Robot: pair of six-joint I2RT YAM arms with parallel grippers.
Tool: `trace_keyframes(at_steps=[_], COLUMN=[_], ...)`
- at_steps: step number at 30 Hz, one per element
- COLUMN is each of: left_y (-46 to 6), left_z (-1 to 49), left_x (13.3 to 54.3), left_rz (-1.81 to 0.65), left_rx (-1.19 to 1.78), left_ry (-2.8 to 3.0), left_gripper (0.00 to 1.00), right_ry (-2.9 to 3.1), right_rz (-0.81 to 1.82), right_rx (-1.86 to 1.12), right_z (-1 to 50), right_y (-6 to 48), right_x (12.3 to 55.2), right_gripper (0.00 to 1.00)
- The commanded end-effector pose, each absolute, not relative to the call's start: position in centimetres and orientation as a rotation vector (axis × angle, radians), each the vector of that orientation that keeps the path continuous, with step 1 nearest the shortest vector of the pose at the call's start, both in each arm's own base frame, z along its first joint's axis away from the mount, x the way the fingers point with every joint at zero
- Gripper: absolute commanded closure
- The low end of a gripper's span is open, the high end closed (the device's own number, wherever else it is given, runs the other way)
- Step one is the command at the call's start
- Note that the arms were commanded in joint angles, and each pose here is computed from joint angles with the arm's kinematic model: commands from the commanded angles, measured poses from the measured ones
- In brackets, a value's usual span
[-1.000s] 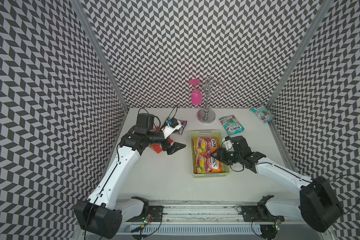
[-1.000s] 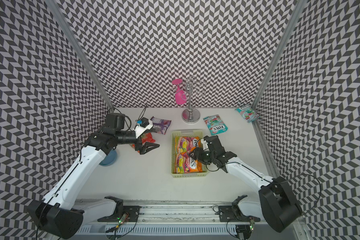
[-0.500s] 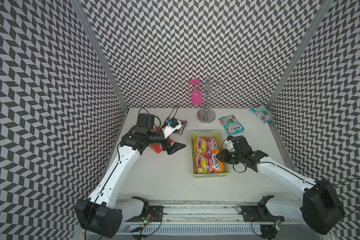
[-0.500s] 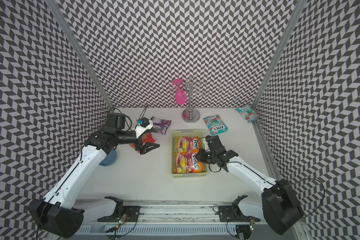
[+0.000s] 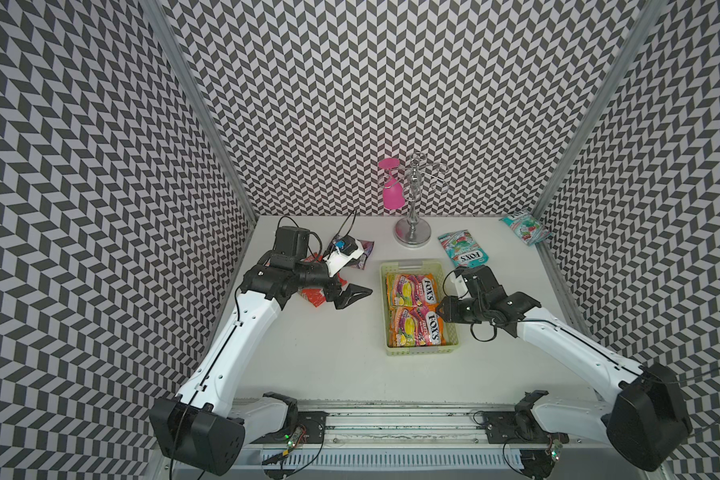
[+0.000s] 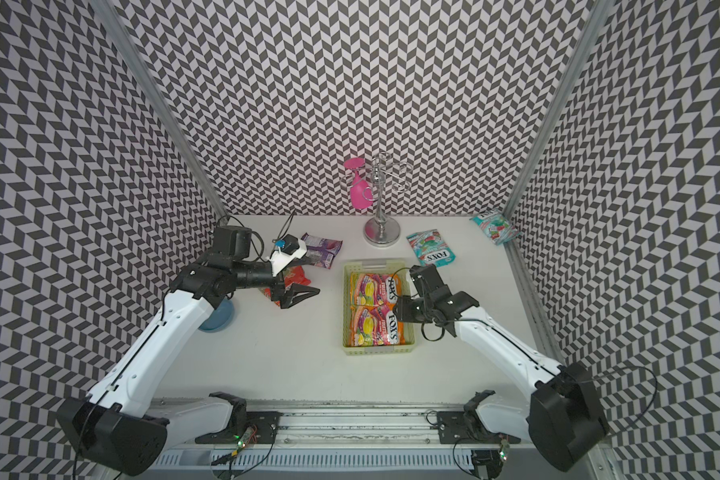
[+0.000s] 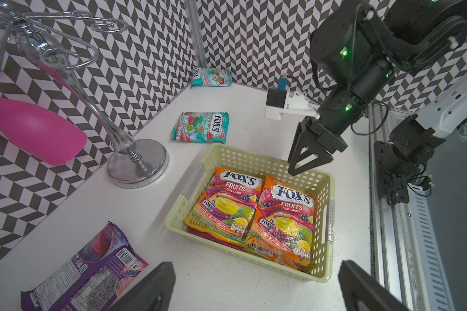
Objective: Put the candies in the basket
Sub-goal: Place the candy in the basket.
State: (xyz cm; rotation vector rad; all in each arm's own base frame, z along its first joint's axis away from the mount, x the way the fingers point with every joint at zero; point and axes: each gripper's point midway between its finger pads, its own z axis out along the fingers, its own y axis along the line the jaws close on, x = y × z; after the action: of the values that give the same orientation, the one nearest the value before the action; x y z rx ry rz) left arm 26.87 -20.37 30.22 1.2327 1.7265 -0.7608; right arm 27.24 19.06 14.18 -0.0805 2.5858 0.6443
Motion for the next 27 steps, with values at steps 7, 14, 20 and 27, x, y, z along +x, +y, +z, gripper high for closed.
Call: trace_keyframes(at_steps=[7,14,20,27], left_y=[-20.2,-20.1,-20.1,-20.0], left_z=[31.0,31.2,31.0,30.8], left_x=[26.9,27.0,27.2,27.2], left_rz=[-0.761,-0.759,-0.759,-0.76], left_rx=[1.225,1.22,1.218,1.216], left_ry=[1.699,1.699,1.704,1.705], left_gripper=[0.01,0.01,0.01,0.01], right_ry=[2.497,2.562,2.674,2.663], right_rz=[0.598,0.557,0.554,0.553], right_rx=[-0.233,-0.33,-0.44,-0.538], right_z=[14.7,10.7,5.6,7.7], right_y=[22.0,25.6,27.8,28.5], right_x=[28.7,27.9,25.1,23.8], right_gripper=[0.53,0.55,0.59,0.61])
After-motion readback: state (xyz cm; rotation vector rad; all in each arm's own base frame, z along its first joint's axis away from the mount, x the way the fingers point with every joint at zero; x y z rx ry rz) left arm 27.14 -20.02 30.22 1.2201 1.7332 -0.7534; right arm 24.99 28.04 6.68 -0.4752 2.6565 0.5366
